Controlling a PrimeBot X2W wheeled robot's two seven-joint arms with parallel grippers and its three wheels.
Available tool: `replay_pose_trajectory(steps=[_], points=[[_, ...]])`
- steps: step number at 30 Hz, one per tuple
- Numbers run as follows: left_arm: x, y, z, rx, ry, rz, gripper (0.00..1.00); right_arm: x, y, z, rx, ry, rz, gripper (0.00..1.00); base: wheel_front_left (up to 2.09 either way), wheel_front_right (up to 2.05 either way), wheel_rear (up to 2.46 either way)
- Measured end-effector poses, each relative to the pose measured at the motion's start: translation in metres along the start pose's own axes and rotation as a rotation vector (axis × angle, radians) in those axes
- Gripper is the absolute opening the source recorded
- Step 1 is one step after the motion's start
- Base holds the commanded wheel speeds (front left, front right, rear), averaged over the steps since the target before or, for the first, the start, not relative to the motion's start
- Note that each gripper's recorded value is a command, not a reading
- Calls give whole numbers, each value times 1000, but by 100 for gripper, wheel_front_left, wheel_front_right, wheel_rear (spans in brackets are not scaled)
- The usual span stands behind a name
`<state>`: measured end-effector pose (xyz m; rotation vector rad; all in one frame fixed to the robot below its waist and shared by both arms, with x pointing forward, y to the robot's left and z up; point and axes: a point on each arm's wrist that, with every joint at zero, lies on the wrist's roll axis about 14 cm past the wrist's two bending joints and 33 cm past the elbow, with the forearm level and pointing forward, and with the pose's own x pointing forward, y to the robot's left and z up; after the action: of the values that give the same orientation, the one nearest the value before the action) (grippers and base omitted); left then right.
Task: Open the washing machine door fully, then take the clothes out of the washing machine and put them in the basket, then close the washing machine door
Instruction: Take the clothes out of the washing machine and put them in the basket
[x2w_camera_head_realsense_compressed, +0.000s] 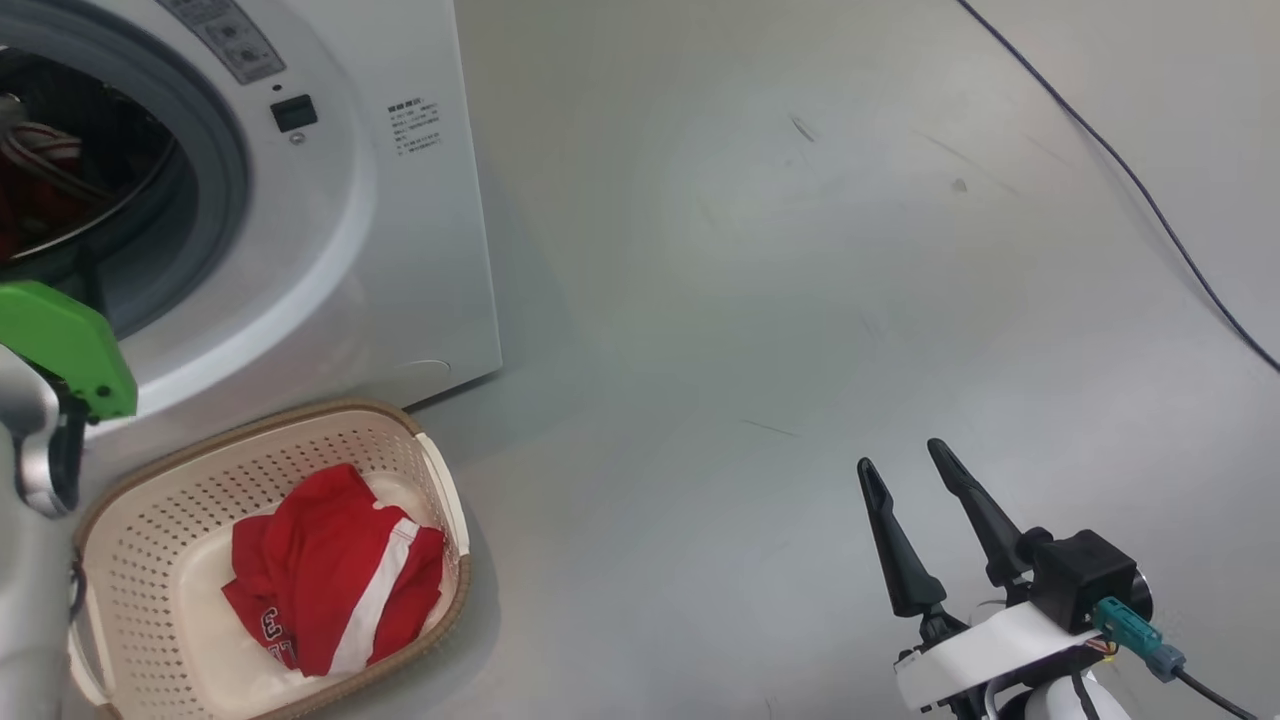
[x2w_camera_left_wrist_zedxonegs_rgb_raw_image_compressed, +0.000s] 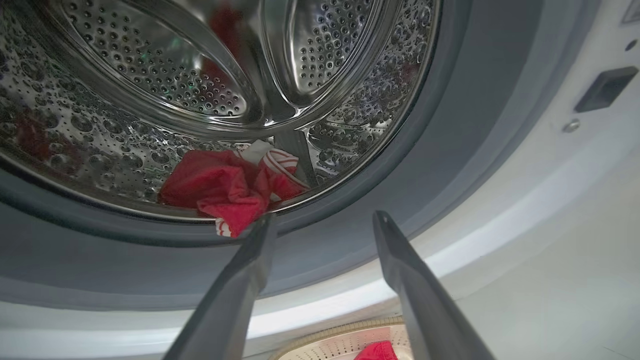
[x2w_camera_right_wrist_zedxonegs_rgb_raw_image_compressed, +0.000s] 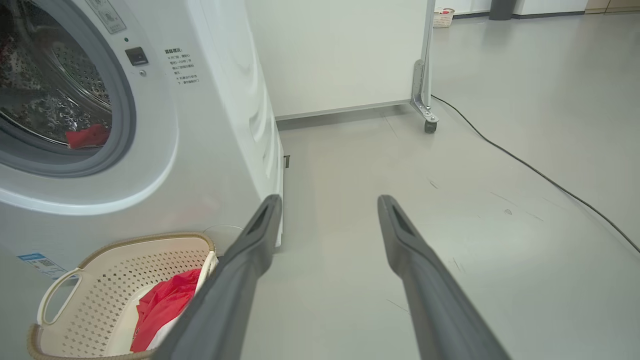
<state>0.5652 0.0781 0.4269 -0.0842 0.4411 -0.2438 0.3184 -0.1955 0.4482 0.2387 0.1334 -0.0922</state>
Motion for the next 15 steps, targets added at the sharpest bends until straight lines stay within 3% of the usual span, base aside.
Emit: replay_pose_trajectory(steps=[15], points=[[76, 37, -13, 83, 84, 78, 100, 28, -19, -23, -7, 83, -63, 100, 0, 0, 0]])
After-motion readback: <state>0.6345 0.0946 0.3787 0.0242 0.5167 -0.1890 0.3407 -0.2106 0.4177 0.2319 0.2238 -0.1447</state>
